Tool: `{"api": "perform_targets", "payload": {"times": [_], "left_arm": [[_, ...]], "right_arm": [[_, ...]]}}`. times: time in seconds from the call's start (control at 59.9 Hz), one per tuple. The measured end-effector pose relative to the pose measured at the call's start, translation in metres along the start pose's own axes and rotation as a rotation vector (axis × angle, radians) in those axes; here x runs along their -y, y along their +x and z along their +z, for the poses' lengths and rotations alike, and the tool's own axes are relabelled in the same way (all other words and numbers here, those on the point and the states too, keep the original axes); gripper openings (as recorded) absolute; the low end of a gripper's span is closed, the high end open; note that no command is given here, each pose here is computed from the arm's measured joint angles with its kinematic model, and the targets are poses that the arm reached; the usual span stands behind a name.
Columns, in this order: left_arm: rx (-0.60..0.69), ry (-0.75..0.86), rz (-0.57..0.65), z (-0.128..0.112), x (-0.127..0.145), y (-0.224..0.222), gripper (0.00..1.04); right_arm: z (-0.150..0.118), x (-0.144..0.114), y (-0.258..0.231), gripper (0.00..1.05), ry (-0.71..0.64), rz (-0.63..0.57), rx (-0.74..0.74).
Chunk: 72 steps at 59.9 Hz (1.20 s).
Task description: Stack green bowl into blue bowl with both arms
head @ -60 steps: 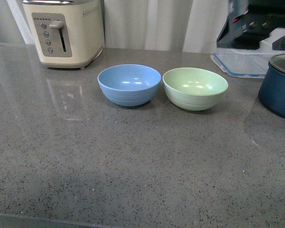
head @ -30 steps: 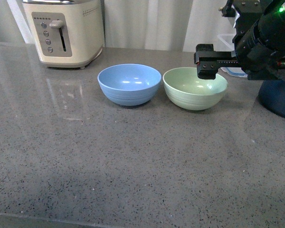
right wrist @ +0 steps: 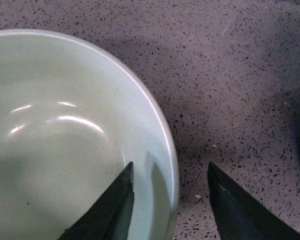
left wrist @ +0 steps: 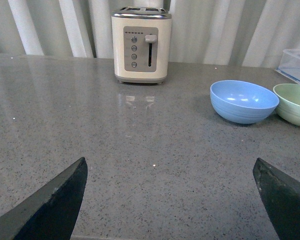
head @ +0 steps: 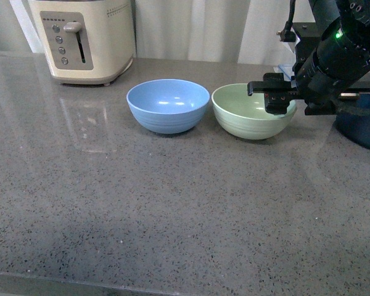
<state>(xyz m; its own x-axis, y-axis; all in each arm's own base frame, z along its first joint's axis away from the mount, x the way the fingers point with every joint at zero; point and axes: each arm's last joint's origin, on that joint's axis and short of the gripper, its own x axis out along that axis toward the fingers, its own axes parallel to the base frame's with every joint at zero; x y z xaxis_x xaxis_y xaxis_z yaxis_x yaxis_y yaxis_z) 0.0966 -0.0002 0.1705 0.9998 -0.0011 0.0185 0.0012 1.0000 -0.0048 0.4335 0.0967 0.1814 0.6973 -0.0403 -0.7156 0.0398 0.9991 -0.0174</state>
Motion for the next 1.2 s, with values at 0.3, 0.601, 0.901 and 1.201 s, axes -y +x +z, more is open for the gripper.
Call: {"api": "perform_targets", "payload": {"times": [0.3, 0.601, 0.901, 1.201], "left_arm": [[0.0, 0.0, 0.0, 0.0, 0.0, 0.0, 0.98], [0.0, 0.0, 0.0, 0.0, 0.0, 0.0, 0.98], [0.0, 0.0, 0.0, 0.0, 0.0, 0.0, 0.98], [0.0, 0.0, 0.0, 0.0, 0.0, 0.0, 0.98]], "right_arm": [[0.004, 0.004, -0.005, 0.02, 0.02, 0.004, 0.016], [0.025, 0.007, -0.048, 0.01, -0.002, 0.014, 0.129], [0.049, -0.03, -0.085, 0.01, -0.034, 0.127, 0.219], [0.047, -0.093, -0.075, 0.01, -0.082, 0.239, 0.21]]}}
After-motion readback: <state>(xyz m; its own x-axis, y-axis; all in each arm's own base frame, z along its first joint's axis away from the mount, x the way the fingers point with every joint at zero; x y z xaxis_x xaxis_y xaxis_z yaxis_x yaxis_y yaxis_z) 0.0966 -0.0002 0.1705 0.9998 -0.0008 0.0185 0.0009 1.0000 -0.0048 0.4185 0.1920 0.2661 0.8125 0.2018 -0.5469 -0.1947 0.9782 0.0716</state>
